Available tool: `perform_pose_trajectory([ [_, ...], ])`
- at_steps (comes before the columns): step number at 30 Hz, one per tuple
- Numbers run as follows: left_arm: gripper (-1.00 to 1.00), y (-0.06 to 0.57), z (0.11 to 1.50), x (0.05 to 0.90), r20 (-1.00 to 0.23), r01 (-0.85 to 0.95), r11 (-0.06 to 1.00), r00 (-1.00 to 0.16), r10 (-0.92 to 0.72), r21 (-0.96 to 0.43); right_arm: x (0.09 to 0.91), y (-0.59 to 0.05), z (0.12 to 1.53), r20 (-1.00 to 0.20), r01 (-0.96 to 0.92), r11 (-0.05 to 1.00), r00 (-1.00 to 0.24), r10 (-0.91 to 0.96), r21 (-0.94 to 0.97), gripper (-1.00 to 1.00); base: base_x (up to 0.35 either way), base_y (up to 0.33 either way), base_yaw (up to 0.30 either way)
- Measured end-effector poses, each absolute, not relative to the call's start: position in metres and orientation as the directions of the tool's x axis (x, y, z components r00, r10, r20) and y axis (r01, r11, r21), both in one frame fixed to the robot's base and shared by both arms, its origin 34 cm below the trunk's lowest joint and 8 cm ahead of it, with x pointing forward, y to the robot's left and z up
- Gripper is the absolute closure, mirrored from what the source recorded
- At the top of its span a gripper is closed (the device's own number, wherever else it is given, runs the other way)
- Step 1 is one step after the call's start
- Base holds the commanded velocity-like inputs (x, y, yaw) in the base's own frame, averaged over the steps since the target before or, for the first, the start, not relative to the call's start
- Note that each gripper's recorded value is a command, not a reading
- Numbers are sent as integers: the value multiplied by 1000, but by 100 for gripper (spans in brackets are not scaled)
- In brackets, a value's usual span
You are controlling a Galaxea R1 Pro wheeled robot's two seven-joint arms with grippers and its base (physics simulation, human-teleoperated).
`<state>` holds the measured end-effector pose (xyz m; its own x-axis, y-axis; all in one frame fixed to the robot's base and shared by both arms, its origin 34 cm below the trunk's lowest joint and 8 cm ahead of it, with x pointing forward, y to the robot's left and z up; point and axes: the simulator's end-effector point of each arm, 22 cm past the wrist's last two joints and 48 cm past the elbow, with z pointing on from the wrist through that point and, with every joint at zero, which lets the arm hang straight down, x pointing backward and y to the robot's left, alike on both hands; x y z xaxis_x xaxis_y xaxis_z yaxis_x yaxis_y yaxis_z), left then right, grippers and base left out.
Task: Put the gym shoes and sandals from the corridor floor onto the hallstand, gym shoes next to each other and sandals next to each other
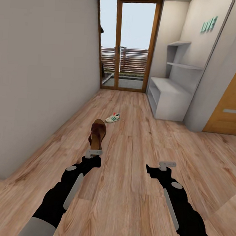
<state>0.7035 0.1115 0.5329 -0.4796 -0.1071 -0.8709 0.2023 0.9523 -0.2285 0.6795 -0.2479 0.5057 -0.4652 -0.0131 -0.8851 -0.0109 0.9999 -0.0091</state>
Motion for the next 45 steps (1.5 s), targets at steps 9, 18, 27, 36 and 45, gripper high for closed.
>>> perform_pose_trajectory([
  [9,100,111,533,704,-871,202,952,-480,-107,-228,679,-248,505,-884,-11,1000,-467,-13,-9,-100,343,-91,0],
  [18,100,111,533,704,-871,202,952,-479,-107,-228,679,-248,505,-884,-11,1000,-466,-13,-9,-100,343,-91,0],
  [27,100,111,533,704,-871,202,952,-479,-107,-228,679,-248,505,-884,-11,1000,-467,-12,-8,-100,343,-91,0],
  [36,100,111,533,704,-871,202,952,-479,-107,-228,679,-248,505,-884,-10,1000,-467,-12,-8,-100,343,-91,0],
  [45,100,111,533,703,-871,202,952,-480,-107,-228,679,-248,505,-884,-10,1000,-467,-12,-8,-100,343,-91,0],
])
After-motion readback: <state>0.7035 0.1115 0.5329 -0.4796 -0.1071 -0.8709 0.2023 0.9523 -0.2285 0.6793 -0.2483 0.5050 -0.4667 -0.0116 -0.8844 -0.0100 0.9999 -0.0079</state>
